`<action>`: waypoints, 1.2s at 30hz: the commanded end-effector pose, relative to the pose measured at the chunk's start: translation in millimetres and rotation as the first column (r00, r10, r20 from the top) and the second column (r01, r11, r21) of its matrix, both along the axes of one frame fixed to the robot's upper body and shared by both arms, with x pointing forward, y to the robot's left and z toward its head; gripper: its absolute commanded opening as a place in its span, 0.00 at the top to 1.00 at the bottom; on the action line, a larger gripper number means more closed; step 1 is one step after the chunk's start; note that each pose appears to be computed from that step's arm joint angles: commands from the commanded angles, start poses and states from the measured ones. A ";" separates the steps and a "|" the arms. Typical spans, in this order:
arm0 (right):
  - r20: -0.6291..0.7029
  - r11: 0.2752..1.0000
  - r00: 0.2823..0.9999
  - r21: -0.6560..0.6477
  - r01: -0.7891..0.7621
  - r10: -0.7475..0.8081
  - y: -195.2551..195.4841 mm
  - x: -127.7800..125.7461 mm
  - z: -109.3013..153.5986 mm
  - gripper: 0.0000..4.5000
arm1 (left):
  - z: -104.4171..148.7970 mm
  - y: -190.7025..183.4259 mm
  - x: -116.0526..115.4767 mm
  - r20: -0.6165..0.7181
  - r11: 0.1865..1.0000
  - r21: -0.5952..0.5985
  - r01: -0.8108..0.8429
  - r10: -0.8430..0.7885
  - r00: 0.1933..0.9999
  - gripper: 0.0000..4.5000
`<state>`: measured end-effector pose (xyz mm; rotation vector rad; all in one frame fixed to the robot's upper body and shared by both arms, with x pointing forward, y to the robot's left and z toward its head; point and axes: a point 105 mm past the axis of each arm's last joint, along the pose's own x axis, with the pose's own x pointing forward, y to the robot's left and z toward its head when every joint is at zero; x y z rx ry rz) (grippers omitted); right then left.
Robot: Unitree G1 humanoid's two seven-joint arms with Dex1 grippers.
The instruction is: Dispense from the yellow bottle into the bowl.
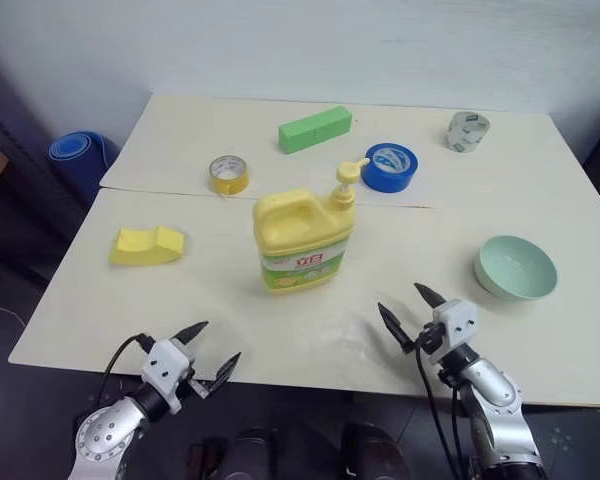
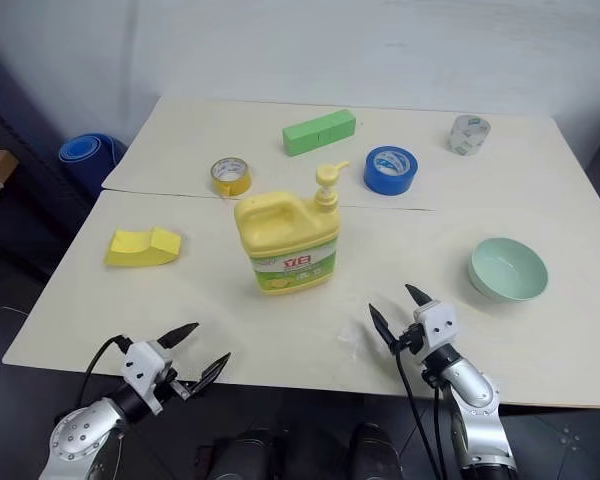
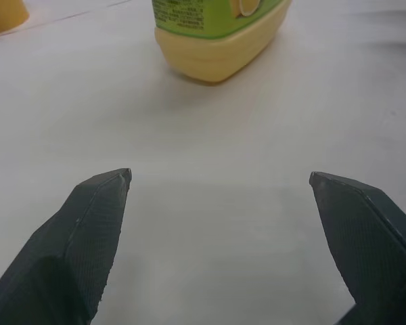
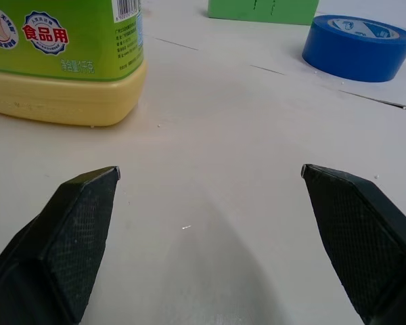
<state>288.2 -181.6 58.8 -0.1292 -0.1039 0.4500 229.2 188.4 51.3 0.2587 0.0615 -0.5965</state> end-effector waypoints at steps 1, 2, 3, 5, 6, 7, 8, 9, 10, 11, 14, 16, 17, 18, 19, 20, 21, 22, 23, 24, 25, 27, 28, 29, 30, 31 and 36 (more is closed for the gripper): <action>0.061 1.000 0.998 -0.004 0.003 -0.003 -3.3 -3.8 15.1 0.00 | 11.4 2.4 5.2 0.037 1.000 -0.008 0.006 -0.005 0.999 0.00; 0.074 1.000 0.997 -0.002 0.004 -0.004 -5.7 -5.9 20.3 0.00 | 18.0 1.0 8.2 0.051 0.999 -0.030 0.024 -0.022 0.998 0.00; 0.087 1.000 0.996 0.004 0.009 -0.010 -11.2 -9.4 27.7 0.00 | 24.7 -0.7 11.6 0.047 0.997 -0.065 0.052 -0.049 0.998 0.00; 0.109 1.000 0.994 0.005 0.031 -0.031 -28.9 -20.9 42.4 0.00 | 41.2 -11.7 11.3 0.028 0.970 -0.139 0.199 -0.197 0.980 0.00; 0.102 0.998 0.993 -0.010 0.055 -0.054 -46.0 -31.0 46.5 0.00 | 55.3 -23.1 10.7 0.029 0.938 -0.160 0.307 -0.306 0.952 0.00; 0.094 0.997 0.993 -0.022 0.070 -0.068 -56.7 -38.0 49.3 0.00 | 64.7 -30.6 9.1 0.028 0.910 -0.170 0.379 -0.380 0.925 0.00; 0.079 0.994 0.993 -0.047 0.095 -0.091 -70.3 -46.0 49.8 0.00 | 73.1 -40.5 6.9 0.031 0.875 -0.163 0.456 -0.457 0.889 0.00; 0.069 0.992 0.992 -0.063 0.109 -0.104 -78.0 -50.9 50.0 0.00 | 77.5 -45.8 5.7 0.031 0.854 -0.154 0.497 -0.499 0.866 0.00; 0.050 0.983 0.988 -0.100 0.152 -0.148 -96.7 -60.2 47.3 0.00 | 83.2 -57.3 5.6 0.035 0.819 -0.136 0.558 -0.559 0.828 0.00; 0.032 0.972 0.981 -0.134 0.194 -0.191 -113.6 -69.0 44.5 0.00 | 88.6 -67.7 6.1 0.040 0.787 -0.130 0.603 -0.603 0.797 0.00; -0.013 0.936 0.955 -0.202 0.287 -0.296 -150.6 -88.5 32.6 0.00 | 99.4 -92.1 6.6 0.061 0.711 -0.140 0.689 -0.689 0.722 0.00; -0.018 0.929 0.948 -0.207 0.308 -0.318 -157.4 -91.4 30.0 0.00 | 102.1 -99.2 6.5 0.066 0.688 -0.150 0.710 -0.710 0.701 0.00; -0.010 0.928 0.948 -0.208 0.310 -0.319 -158.5 -90.3 30.9 0.00 | 105.0 -103.7 7.1 0.080 0.677 -0.159 0.719 -0.717 0.693 0.00; -0.004 0.928 0.948 -0.209 0.310 -0.318 -158.9 -89.1 31.8 0.00 | 107.2 -106.6 8.0 0.090 0.670 -0.164 0.724 -0.721 0.687 0.00; 0.008 0.931 0.951 -0.203 0.304 -0.309 -158.4 -84.1 35.1 0.00 | 110.7 -110.0 9.8 0.108 0.664 -0.176 0.727 -0.721 0.685 0.00; 0.017 0.939 0.960 -0.202 0.278 -0.281 -155.0 -73.4 40.2 0.00 | 114.3 -112.4 12.5 0.124 0.662 -0.190 0.725 -0.717 0.686 0.00; 0.022 0.944 0.965 -0.202 0.259 -0.261 -152.4 -65.9 43.9 0.00 | 116.5 -113.5 14.2 0.132 0.661 -0.200 0.723 -0.713 0.689 0.00; 0.020 0.949 0.970 -0.201 0.242 -0.243 -150.4 -57.9 47.0 0.00 | 118.4 -114.3 16.3 0.141 0.663 -0.204 0.720 -0.708 0.692 0.00; -0.007 0.953 0.976 -0.215 0.212 -0.219 -148.3 -41.8 47.0 0.00 | 119.3 -114.3 18.6 0.137 0.665 -0.221 0.713 -0.703 0.698 0.00; -0.035 0.952 0.977 -0.233 0.197 -0.211 -148.3 -27.6 46.2 0.00 | 119.2 -114.4 18.9 0.124 0.660 -0.238 0.713 -0.707 0.696 0.00; -0.057 0.947 0.975 -0.255 0.195 -0.216 -150.0 -15.7 45.1 0.00 | 119.6 -114.4 19.0 0.120 0.658 -0.238 0.714 -0.710 0.694 0.00; -0.085 0.941 0.968 -0.268 0.206 -0.236 -154.1 2.6 43.1 0.00 | 120.3 -114.2 19.7 0.120 0.663 -0.228 0.713 -0.708 0.696 0.00; -0.090 0.938 0.965 -0.276 0.212 -0.245 -155.5 11.6 42.4 0.00 | 120.7 -113.6 20.1 0.121 0.668 -0.224 0.710 -0.704 0.700 0.00; -0.102 0.935 0.962 -0.280 0.216 -0.253 -156.5 20.0 40.4 0.00 | 120.8 -112.7 20.3 0.121 0.672 -0.222 0.706 -0.700 0.704 0.00; -0.109 0.935 0.960 -0.280 0.218 -0.257 -156.7 27.3 38.8 0.00 | 120.9 -111.9 20.6 0.120 0.677 -0.220 0.702 -0.695 0.708 0.00; -0.123 0.933 0.955 -0.281 0.226 -0.269 -157.7 35.0 36.1 0.00 | 121.2 -110.8 20.9 0.120 0.684 -0.218 0.696 -0.689 0.715 0.00; -0.152 0.930 0.947 -0.286 0.232 -0.283 -155.2 59.7 29.4 0.00 | 122.7 -106.1 18.7 0.121 0.710 -0.205 0.673 -0.664 0.738 0.00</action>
